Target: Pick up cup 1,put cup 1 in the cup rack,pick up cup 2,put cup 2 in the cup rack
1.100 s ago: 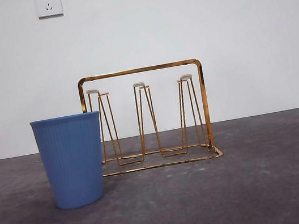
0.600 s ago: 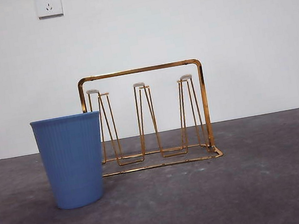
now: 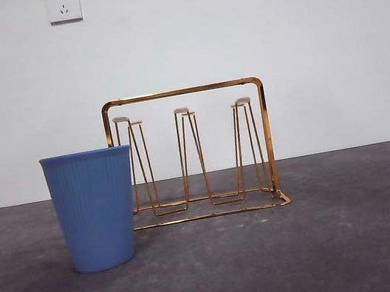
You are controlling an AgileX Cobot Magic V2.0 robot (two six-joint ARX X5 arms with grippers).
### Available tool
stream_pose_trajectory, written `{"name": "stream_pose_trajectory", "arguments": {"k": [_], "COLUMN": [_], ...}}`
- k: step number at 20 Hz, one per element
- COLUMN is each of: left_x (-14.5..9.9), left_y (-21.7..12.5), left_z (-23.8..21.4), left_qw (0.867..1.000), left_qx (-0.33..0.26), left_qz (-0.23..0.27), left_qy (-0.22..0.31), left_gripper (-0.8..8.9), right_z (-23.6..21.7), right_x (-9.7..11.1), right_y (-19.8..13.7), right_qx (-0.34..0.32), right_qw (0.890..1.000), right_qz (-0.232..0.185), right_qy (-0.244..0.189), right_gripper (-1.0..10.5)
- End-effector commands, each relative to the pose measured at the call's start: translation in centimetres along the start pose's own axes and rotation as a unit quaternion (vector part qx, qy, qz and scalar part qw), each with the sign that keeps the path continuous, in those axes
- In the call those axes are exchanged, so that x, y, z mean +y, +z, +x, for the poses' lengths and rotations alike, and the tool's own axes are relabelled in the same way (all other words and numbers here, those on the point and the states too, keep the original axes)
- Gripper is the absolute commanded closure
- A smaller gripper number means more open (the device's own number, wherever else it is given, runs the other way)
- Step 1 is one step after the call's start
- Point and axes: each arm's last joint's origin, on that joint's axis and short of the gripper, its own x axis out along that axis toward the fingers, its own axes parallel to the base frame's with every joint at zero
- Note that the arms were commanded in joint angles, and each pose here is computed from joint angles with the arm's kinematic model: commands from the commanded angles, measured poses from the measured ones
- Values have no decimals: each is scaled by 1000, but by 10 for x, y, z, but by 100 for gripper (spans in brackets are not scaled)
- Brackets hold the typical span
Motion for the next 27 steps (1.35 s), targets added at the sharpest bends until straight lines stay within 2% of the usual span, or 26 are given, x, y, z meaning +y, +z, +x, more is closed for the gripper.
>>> {"name": "stream_pose_trajectory", "arguments": {"k": [1, 5, 7, 11, 14, 18, 22, 24, 27], "left_x": [0, 5, 8, 13, 15, 18, 18, 21, 31], "left_y": [2, -2, -5, -15, -27, -46, -63, -67, -74], "left_z": [0, -1, -3, -9, -12, -14, -15, -14, -7], "left_qw": [1000, 995, 989, 965, 939, 889, 838, 817, 796], "left_qx": [16, 65, 96, 149, 178, 202, 193, 189, 192], "left_qz": [21, 55, 79, 142, 199, 287, 368, 392, 416], "left_qy": [4, 44, 80, 161, 219, 295, 355, 378, 396], "left_gripper": [821, 821, 821, 821, 821, 821, 821, 821, 821], "right_z": [-13, -35, -47, -67, -80, -93, -100, -102, -102], "right_x": [-2, -5, -7, -9, -11, -12, -12, -12, -12], "right_y": [-9, -20, -25, -32, -36, -38, -40, -41, -42], "right_qx": [39, 91, 112, 141, 148, 145, 147, 152, 159], "right_qw": [999, 992, 988, 980, 977, 975, 974, 973, 972], "right_qz": [-23, -45, -52, -59, -62, -64, -64, -63, -63], "right_qy": [-25, -69, -90, -124, -142, -157, -160, -160, -161], "right_gripper": [722, 725, 725, 725, 725, 725, 726, 726, 726]}}
